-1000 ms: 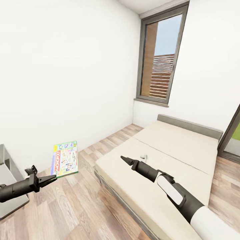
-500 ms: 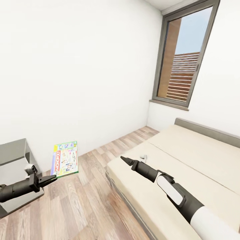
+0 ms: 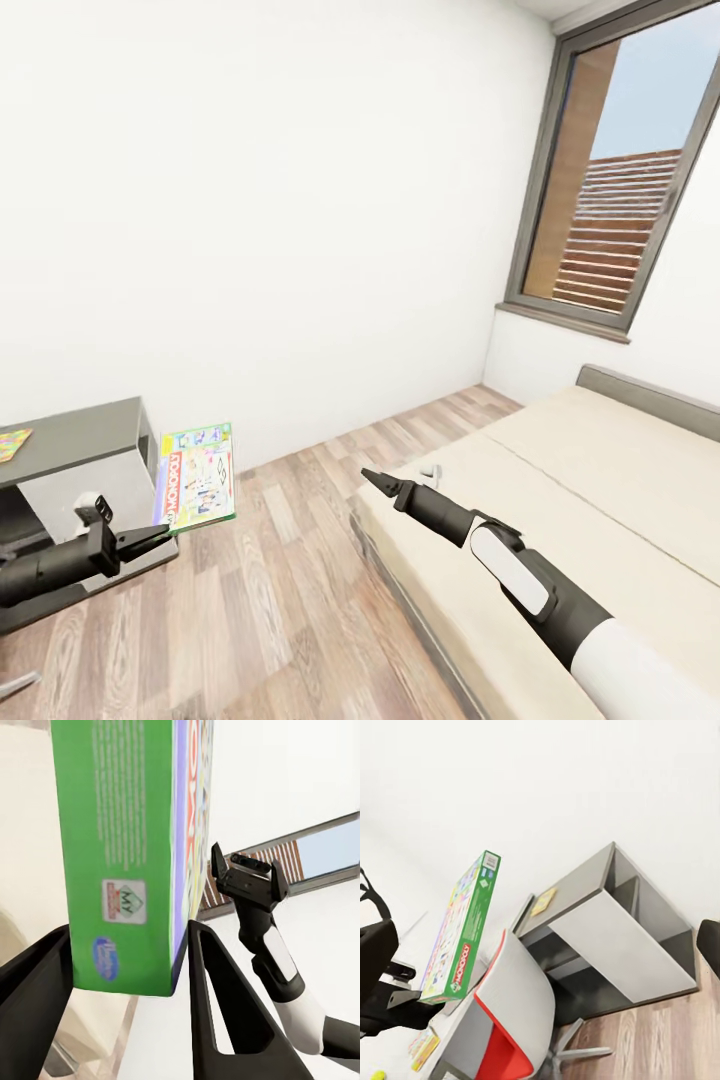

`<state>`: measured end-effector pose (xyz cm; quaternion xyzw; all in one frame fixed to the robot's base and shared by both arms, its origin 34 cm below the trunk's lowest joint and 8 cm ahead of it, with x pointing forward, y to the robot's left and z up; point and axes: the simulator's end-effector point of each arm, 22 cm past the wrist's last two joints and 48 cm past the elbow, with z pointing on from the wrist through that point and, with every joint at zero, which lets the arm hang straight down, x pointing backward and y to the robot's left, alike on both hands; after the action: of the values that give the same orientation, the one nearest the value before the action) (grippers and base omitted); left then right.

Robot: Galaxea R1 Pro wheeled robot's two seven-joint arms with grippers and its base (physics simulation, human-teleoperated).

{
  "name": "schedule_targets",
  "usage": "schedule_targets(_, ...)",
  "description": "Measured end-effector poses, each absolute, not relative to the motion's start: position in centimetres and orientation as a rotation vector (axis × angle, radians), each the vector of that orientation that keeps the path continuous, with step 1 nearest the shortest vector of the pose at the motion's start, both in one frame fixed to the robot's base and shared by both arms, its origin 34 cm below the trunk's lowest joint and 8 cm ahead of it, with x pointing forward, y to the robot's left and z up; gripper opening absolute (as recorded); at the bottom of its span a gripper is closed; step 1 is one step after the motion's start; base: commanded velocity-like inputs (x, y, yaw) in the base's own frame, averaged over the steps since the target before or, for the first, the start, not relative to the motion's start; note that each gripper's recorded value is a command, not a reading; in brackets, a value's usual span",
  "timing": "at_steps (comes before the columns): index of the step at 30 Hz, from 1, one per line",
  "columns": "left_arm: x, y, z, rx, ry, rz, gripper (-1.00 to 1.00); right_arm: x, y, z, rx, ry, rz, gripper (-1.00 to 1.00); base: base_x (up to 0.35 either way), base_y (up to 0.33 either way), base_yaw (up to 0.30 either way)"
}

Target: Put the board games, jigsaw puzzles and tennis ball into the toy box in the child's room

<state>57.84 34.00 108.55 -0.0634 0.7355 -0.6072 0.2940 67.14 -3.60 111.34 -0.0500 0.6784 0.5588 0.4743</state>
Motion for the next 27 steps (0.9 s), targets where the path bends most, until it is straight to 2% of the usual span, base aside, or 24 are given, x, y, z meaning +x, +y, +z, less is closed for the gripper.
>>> schedule_targets(5,57.82,34.0,108.56,-0.169,1.958,-1.617,-1.0,67.12,-3.61,111.32,-0.121,1.66,1.366,1.0,0.025,0.0,0.287)
schedule_targets(12,57.81,34.01,108.51,-0.169,1.961,-1.614,-1.0,67.11,-3.6,111.37,-0.122,1.659,1.367,1.0,0.156,0.0,0.288)
schedule_targets(27,57.81,33.74,108.46,-0.169,1.957,-1.621,-1.0,67.12,-3.64,111.38,-0.121,1.658,1.366,1.0,0.276,0.01,0.288)
